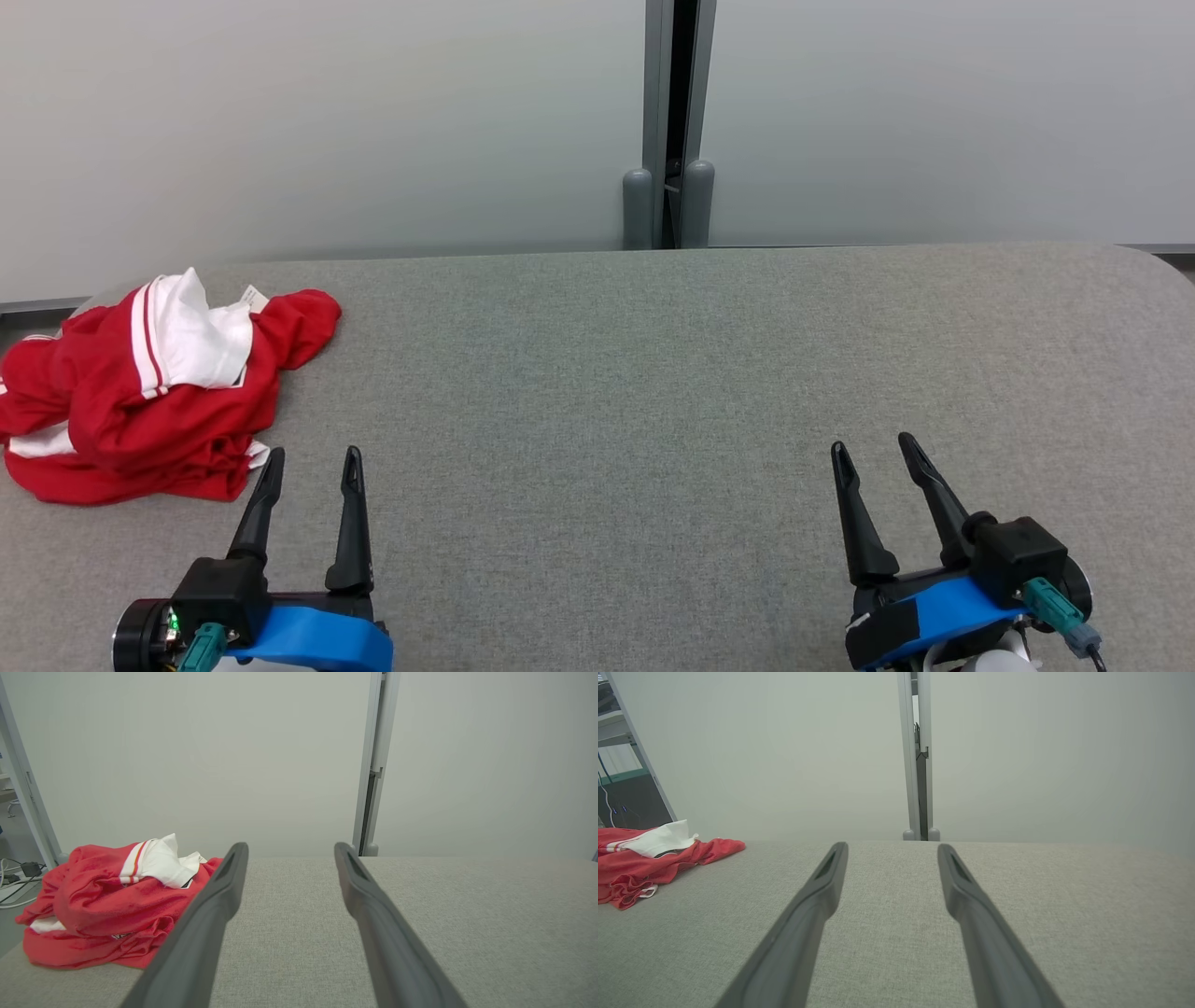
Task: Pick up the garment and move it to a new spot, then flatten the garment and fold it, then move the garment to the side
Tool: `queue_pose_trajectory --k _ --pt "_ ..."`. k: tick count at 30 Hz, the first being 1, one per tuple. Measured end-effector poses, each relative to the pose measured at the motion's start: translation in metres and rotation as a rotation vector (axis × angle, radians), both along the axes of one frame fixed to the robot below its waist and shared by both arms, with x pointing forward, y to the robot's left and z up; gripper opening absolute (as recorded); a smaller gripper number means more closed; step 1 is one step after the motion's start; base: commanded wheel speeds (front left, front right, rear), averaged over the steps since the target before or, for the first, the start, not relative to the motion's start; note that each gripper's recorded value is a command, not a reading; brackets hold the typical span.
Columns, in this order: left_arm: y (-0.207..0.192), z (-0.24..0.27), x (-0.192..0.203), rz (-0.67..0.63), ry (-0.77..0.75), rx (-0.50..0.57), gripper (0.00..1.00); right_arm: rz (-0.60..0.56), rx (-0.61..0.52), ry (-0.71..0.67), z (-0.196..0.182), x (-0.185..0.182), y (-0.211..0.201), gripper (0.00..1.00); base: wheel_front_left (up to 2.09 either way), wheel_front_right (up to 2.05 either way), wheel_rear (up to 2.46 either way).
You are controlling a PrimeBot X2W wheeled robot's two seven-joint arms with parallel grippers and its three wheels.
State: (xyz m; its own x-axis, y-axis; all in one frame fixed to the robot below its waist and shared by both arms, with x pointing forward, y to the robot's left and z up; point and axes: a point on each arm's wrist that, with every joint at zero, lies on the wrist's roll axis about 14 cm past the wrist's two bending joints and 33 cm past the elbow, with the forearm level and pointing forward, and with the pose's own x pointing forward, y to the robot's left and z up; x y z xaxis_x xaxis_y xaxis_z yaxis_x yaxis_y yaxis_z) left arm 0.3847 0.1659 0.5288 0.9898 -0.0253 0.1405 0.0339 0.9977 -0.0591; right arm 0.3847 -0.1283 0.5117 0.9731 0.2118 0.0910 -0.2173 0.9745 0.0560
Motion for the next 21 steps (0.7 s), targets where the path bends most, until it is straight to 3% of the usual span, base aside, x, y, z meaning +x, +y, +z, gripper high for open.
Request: queue_pose_trajectory --k 9,21 --pt "0.013 -0.001 -0.003 0.035 0.004 0.001 1.00 0.022 0.008 0.000 0.000 0.005 0.008 1.00 0.00 0.00 0.00" --pt "0.070 -0.003 -0.030 0.204 0.012 0.013 1.00 0.170 0.015 0.004 -0.001 0.019 0.061 1.00 0.00 0.00 0.00"
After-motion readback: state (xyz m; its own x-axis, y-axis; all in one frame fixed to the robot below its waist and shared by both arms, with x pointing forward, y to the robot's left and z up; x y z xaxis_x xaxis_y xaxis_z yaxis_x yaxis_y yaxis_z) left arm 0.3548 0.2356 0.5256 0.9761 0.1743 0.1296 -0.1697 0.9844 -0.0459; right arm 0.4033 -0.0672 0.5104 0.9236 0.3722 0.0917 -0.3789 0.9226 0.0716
